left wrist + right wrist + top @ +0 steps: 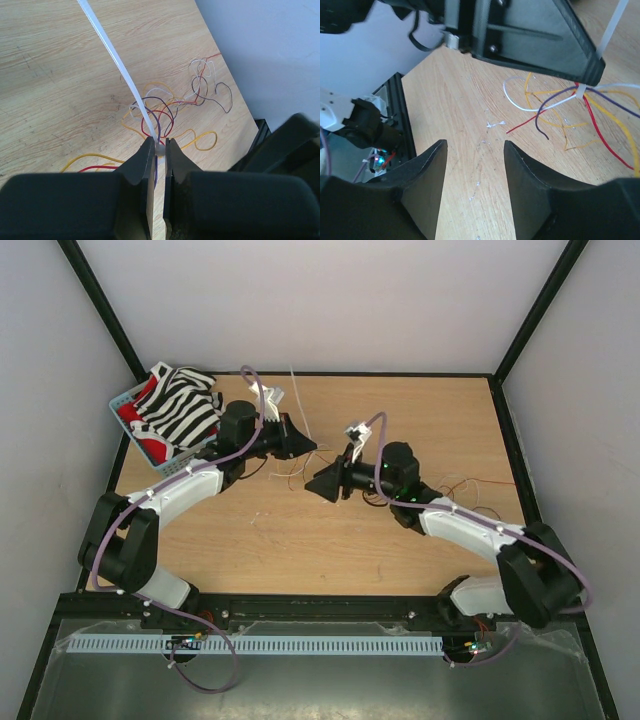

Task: Zip-tie the wires
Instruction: Adjust the cable at the center of the board.

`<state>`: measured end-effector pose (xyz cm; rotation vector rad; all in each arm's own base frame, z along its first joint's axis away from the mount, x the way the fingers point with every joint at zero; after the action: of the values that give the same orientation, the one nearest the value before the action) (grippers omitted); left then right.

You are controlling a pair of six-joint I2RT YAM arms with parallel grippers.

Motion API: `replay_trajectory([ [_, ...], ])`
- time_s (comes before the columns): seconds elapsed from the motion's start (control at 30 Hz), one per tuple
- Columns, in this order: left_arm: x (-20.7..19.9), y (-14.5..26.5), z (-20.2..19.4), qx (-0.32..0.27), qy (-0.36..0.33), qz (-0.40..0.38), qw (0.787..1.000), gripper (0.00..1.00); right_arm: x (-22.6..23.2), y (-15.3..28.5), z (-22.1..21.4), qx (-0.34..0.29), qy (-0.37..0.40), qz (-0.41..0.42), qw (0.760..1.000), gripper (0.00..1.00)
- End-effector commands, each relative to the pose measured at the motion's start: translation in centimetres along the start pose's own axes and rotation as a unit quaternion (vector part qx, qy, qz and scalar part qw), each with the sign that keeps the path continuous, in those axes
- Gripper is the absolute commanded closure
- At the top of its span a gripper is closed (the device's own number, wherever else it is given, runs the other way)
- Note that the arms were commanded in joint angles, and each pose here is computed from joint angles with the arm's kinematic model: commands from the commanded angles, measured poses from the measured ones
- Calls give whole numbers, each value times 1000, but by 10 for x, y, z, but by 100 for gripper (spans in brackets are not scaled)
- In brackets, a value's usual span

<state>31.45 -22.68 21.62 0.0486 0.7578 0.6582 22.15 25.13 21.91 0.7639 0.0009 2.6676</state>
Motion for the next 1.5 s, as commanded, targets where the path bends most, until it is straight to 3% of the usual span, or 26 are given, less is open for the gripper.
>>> replay_trajectory([
  [0.0,-11,3,12,-18,2,-10,1000,100,-9,-18,-2,-44,25,-14,999,42],
  [0.3,-15,6,14,-22,7,-11,1000,100,-29,-36,-17,-56,37,-55,996,42],
  [0.93,-16,3,8,-14,13,-12,1000,100,-47,-59,-32,-41,64,-46,996,45],
  [1.1,-15,3,7,-13,13,-11,1000,100,-46,-61,-34,-37,71,-40,996,60],
  [1.27,-15,3,9,-15,11,-11,1000,100,-44,-60,-40,-23,70,-25,997,99],
  [1.47,-14,6,17,-23,11,-10,1000,100,-30,-50,-61,8,65,-4,998,100],
])
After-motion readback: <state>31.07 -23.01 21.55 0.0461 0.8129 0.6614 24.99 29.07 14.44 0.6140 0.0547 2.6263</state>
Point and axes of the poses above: each gripper's point midway between its finger pads, its own y axis back along the fingers, its own x axis along the line the jaws close on, z = x × y, the point moved 7 cm from there along y, back along the fingers, and after that the axes turned 1 degree about -y, right-handed, at the moved point
